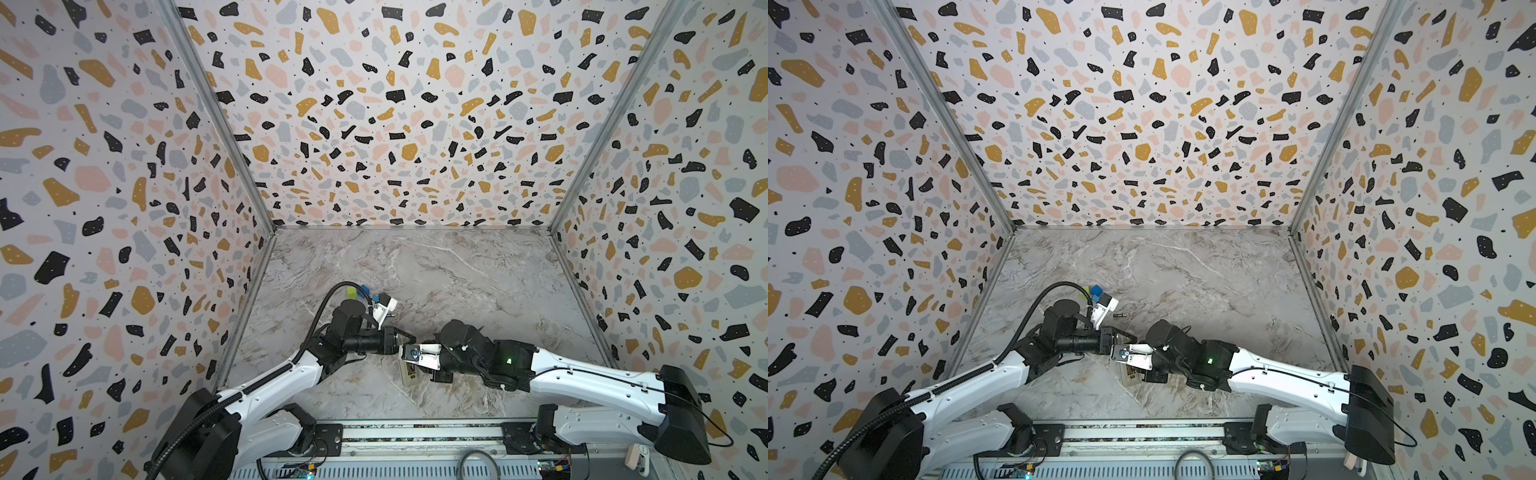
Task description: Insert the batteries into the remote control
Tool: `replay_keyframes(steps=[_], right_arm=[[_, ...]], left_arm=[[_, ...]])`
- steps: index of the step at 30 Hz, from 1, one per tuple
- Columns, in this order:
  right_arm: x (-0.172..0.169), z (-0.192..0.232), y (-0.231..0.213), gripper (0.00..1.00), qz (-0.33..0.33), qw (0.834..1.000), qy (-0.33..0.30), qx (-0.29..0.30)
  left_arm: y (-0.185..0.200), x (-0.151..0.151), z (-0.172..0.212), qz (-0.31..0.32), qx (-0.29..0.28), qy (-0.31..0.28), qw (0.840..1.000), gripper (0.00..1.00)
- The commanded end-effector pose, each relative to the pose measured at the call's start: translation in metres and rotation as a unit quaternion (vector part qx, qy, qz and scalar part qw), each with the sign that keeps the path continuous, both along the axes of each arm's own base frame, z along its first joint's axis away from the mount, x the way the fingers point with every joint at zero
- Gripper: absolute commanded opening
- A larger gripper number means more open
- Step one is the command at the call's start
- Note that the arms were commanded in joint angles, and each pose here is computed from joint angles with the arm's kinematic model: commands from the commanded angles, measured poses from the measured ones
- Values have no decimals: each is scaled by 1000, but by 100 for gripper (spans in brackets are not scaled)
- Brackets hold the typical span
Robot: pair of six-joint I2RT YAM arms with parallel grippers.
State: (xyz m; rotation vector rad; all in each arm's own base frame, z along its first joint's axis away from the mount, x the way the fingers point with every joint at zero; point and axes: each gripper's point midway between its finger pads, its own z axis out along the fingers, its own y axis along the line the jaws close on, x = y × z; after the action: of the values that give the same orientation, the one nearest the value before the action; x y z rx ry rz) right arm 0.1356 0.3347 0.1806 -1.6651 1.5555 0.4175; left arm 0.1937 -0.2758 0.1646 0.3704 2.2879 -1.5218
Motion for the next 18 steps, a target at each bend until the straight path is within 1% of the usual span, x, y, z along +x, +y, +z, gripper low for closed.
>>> replay_keyframes(steps=[1,9,18], right_arm=[[1,17,7,29,5,1000,-11,16],[3,12,10,26,8,1000,-13,6],[1,-8,9,23,13,999,-20,-37]], left_arm=[[-6,0,23,-15,-25,-30,999,0],[-6,0,22,-16,-25,-29,999,0],[-6,0,22,-17,-24,-28,999,0]])
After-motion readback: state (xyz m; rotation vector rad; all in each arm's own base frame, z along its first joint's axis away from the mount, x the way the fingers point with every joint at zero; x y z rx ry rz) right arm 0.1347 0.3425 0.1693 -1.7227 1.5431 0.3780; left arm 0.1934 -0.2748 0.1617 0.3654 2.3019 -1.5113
